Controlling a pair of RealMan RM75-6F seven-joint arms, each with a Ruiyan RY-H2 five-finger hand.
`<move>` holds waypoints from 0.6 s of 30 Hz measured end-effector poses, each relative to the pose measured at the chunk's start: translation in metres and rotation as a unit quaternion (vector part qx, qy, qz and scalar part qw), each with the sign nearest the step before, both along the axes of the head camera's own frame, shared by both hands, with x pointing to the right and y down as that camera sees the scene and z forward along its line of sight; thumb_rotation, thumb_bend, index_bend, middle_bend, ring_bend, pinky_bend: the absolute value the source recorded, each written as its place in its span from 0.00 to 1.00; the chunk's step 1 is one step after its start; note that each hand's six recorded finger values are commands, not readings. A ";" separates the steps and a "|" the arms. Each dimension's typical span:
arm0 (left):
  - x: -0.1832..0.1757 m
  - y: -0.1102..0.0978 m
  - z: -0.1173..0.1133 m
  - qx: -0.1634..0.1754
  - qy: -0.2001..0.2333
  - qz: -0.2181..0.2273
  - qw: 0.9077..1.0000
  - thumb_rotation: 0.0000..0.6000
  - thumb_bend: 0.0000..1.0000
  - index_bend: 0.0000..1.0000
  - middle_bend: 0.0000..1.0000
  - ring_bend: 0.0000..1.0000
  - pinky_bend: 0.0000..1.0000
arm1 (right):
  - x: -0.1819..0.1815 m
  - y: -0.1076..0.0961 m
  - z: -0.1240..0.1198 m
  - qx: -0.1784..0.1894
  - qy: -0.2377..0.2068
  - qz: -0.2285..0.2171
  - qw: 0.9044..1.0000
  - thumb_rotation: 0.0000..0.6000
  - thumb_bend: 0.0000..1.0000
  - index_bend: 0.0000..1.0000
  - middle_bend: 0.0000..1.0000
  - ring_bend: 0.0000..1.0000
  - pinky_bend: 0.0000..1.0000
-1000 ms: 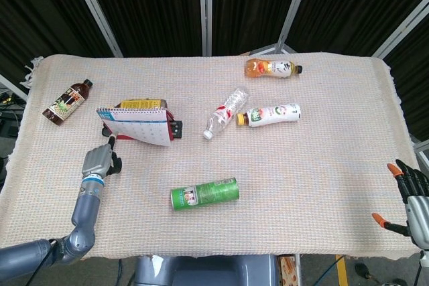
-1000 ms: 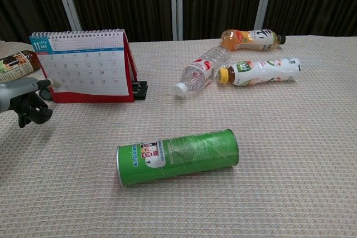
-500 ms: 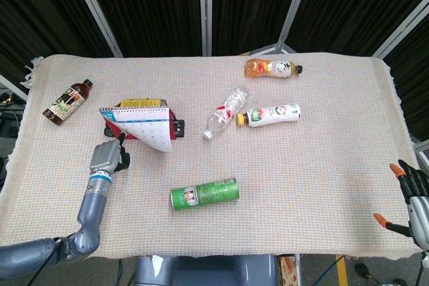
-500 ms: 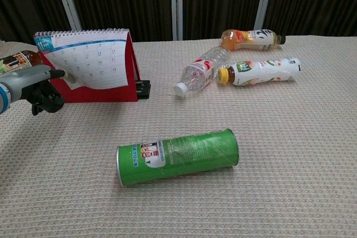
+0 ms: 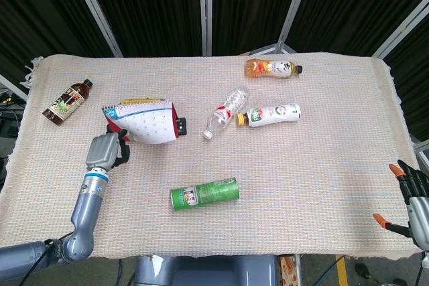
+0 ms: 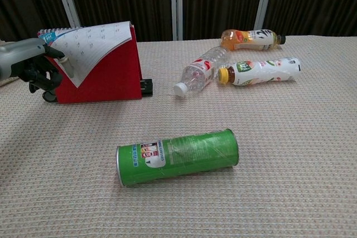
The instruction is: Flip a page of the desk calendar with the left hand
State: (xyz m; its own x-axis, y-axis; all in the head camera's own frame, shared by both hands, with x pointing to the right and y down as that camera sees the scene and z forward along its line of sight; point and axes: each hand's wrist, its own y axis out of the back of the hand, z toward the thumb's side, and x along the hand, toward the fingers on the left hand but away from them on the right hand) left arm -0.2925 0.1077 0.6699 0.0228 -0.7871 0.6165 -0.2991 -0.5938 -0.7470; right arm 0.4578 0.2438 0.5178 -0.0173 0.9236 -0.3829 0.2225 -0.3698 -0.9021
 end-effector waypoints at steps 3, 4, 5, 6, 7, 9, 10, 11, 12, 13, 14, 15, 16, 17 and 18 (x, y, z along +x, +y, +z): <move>-0.001 -0.004 -0.007 0.014 0.000 0.002 1.000 1.00 0.64 0.00 0.69 0.70 0.60 | 0.000 0.000 0.000 0.001 -0.001 0.000 1.000 1.00 0.01 0.00 0.00 0.00 0.00; -0.001 -0.006 -0.010 0.018 0.000 0.003 1.000 1.00 0.64 0.00 0.69 0.70 0.60 | -0.001 0.000 -0.001 0.001 -0.001 -0.001 1.000 1.00 0.01 0.00 0.00 0.00 0.00; -0.001 -0.007 -0.012 0.022 0.001 0.004 1.000 1.00 0.64 0.00 0.69 0.70 0.60 | -0.001 0.000 -0.001 0.002 -0.001 -0.001 1.000 1.00 0.01 0.00 0.00 0.00 0.00; 0.000 -0.008 -0.013 0.024 0.001 0.005 1.000 1.00 0.64 0.00 0.69 0.70 0.60 | -0.001 0.000 -0.001 0.002 -0.001 -0.001 1.000 1.00 0.01 0.00 0.00 0.00 0.00; 0.000 -0.009 -0.014 0.026 0.001 0.006 1.000 1.00 0.64 0.00 0.69 0.70 0.60 | -0.001 0.000 -0.002 0.002 -0.001 -0.001 1.000 1.00 0.01 0.00 0.00 0.00 0.00; 0.000 -0.010 -0.017 0.033 -0.001 0.010 0.999 1.00 0.64 0.00 0.68 0.70 0.59 | 0.000 0.000 -0.002 0.002 -0.001 0.000 1.000 1.00 0.01 0.00 0.00 0.00 0.00; 0.001 -0.011 -0.018 0.036 -0.001 0.011 0.999 1.00 0.64 0.00 0.67 0.70 0.58 | 0.000 0.000 -0.002 0.002 -0.001 0.000 1.000 1.00 0.01 0.00 0.00 0.00 0.00; 0.001 -0.012 -0.020 0.040 -0.003 0.014 0.999 1.00 0.64 0.00 0.67 0.70 0.57 | 0.000 0.000 -0.002 0.002 -0.001 0.001 1.000 1.00 0.01 0.00 0.00 0.00 0.00; 0.001 -0.012 -0.021 0.044 -0.004 0.015 0.999 1.00 0.64 0.00 0.66 0.69 0.56 | 0.000 0.000 -0.002 0.002 -0.001 0.001 1.000 1.00 0.01 0.00 0.00 0.00 0.00; 0.001 -0.013 -0.023 0.048 -0.005 0.017 0.999 1.00 0.64 0.00 0.65 0.68 0.56 | 0.000 0.000 -0.002 0.002 -0.001 0.001 1.000 1.00 0.01 0.00 0.00 0.00 0.00; 0.001 -0.014 -0.025 0.055 -0.007 0.019 0.998 1.00 0.64 0.00 0.64 0.67 0.55 | 0.000 0.000 -0.002 0.002 -0.001 0.001 1.000 1.00 0.01 0.00 0.00 0.00 0.00; 0.001 -0.015 -0.027 0.061 -0.008 0.021 0.998 1.00 0.64 0.00 0.63 0.66 0.54 | 0.000 0.000 -0.002 0.002 -0.001 0.000 1.000 1.00 0.01 0.00 0.00 0.00 0.00; 0.001 -0.016 -0.029 0.067 -0.010 0.023 0.997 1.00 0.64 0.00 0.61 0.65 0.54 | 0.000 0.000 -0.002 0.002 -0.001 0.000 1.000 1.00 0.01 0.00 0.00 0.00 0.00; 0.001 -0.018 -0.033 0.077 -0.012 0.025 0.997 1.00 0.64 0.00 0.59 0.63 0.53 | 0.000 0.000 -0.002 0.002 -0.001 0.000 1.000 1.00 0.01 0.00 0.00 0.00 0.00; 0.001 -0.019 -0.035 0.084 -0.014 0.027 0.996 1.00 0.64 0.00 0.57 0.61 0.52 | 0.000 0.000 -0.002 0.002 -0.001 0.000 1.000 1.00 0.01 0.00 0.00 0.00 0.00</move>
State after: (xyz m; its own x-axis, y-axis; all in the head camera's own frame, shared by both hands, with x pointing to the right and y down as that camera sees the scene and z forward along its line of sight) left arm -0.2913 0.0884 0.6344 0.0535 -0.8771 0.4773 -0.2479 -0.4747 -0.8445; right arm 0.4575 0.2437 0.5157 -0.0161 0.9251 -0.3794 0.2252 -0.3663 -0.9028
